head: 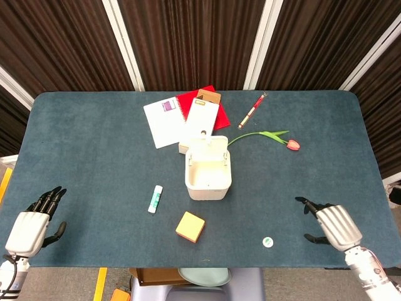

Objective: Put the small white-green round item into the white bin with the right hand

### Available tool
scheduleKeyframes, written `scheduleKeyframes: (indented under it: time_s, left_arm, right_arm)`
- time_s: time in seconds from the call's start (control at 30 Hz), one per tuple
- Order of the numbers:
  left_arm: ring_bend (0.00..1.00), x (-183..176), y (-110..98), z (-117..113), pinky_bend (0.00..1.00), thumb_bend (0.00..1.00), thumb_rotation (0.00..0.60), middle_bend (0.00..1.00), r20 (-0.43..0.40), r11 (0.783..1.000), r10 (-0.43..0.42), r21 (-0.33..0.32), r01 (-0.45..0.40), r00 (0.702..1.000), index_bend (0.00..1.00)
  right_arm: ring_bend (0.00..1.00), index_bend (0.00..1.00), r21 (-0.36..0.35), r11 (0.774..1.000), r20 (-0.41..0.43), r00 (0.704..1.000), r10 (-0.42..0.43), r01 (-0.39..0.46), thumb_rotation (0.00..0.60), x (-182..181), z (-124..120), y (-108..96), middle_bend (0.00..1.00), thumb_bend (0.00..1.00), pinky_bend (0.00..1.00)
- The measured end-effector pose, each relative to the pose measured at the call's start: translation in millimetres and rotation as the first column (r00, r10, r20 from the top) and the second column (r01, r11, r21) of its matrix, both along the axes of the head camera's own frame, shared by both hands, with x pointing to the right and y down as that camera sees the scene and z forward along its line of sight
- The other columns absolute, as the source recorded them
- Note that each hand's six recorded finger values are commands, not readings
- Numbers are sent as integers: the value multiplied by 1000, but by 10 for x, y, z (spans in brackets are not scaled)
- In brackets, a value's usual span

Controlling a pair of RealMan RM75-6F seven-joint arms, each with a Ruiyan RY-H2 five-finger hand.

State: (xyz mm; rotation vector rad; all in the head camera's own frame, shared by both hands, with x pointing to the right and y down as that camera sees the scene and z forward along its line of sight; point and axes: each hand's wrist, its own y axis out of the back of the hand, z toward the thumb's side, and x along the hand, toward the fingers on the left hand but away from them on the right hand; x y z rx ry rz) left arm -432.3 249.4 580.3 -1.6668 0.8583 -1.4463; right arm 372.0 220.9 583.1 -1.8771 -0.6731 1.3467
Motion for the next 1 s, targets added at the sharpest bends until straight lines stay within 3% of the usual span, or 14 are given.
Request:
scheduleKeyframes:
  time_s: [0.1, 0.23, 0.47, 0.63, 1.0]
  left_arm:
    - [122, 4, 2, -4, 359, 417, 600, 71, -4, 1000, 1, 0, -1, 1000, 24]
    - [122, -2, -1, -9, 359, 417, 600, 71, -7, 1000, -2, 1, 2, 1000, 24]
    - [122, -11, -4, -15, 359, 418, 600, 72, -9, 1000, -6, 2, 6, 1000, 24]
    - [122, -14, -4, -4, 359, 417, 600, 72, -7, 1000, -6, -1, 6, 1000, 24]
    - [122, -27, -11, -8, 359, 417, 600, 74, -9, 1000, -12, 0, 12, 1000, 27]
  right_arm:
    - [847, 418, -11, 998, -18, 997, -70, 70, 600, -121, 33, 7, 743, 66, 902]
    - [890, 466, -49, 990, -14, 991, -134, 133, 600, -282, 84, 31, 788, 167, 948]
    - [901, 498, -113, 979, -10, 985, -169, 167, 600, -359, 142, 97, 800, 222, 958]
    - [904, 535, -184, 960, -19, 976, -219, 212, 600, -392, 254, 237, 802, 270, 961]
    - [906, 551, -234, 943, -12, 969, -247, 237, 600, -401, 522, 333, 804, 273, 963]
